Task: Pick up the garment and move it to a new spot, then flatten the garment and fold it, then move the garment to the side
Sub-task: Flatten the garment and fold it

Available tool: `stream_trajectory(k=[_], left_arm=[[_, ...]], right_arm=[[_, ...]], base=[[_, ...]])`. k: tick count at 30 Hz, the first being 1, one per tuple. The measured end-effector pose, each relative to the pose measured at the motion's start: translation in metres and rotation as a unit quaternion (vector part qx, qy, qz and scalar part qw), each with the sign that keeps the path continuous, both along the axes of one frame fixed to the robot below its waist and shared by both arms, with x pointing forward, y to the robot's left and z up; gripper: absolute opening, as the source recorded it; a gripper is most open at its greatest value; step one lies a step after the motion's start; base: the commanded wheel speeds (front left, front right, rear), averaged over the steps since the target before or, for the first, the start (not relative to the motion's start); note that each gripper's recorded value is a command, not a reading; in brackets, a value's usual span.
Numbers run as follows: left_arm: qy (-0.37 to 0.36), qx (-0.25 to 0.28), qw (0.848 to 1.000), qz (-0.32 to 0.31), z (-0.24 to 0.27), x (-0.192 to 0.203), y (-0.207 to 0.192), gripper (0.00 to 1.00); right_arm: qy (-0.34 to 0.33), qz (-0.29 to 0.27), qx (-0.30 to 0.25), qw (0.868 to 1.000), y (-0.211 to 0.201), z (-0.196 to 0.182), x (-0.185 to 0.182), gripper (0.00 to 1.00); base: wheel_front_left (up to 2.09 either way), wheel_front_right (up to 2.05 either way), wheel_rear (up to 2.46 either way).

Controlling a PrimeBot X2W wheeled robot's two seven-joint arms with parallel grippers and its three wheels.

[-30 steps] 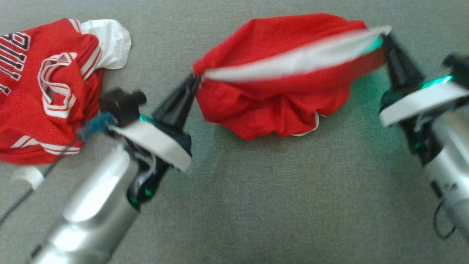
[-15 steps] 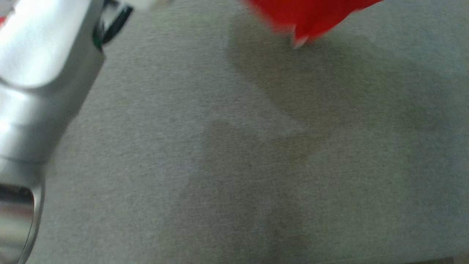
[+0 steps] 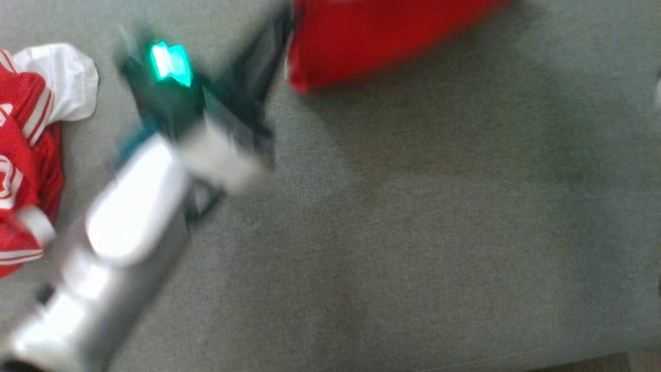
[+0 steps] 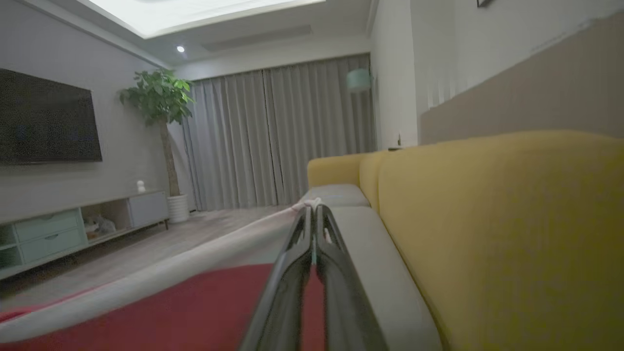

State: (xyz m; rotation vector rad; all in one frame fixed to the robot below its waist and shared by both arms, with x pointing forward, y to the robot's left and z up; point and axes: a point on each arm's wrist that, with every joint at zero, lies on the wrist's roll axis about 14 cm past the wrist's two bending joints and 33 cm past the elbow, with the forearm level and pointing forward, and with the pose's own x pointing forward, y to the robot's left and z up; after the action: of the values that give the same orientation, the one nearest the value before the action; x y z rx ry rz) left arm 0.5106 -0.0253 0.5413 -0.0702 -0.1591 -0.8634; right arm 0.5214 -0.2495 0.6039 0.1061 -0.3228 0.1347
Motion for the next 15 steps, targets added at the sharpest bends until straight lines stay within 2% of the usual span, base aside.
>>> stream_trajectory(k=[6,12,15], left_arm=[[0.100,0.020,0.995,-0.010,-0.067,-0.077,0.003,0.00],[0.156,0.047,0.985,-0.054,-0.102,-0.156,-0.008,0.00],[0.171,0.051,0.981,-0.073,-0.107,-0.178,-0.014,0.00]], right_arm=[[0.076,-0.016,0.010,0.997,-0.009,-0.053,-0.058,0.00],[0.133,-0.063,0.027,0.989,-0.031,-0.088,-0.131,0.00],[0.159,-0.085,0.030,0.983,-0.042,-0.101,-0.160,0.00]], base=[[0.00,0.00,0.00],[0.00,0.00,0.00],[0.00,0.00,0.00]])
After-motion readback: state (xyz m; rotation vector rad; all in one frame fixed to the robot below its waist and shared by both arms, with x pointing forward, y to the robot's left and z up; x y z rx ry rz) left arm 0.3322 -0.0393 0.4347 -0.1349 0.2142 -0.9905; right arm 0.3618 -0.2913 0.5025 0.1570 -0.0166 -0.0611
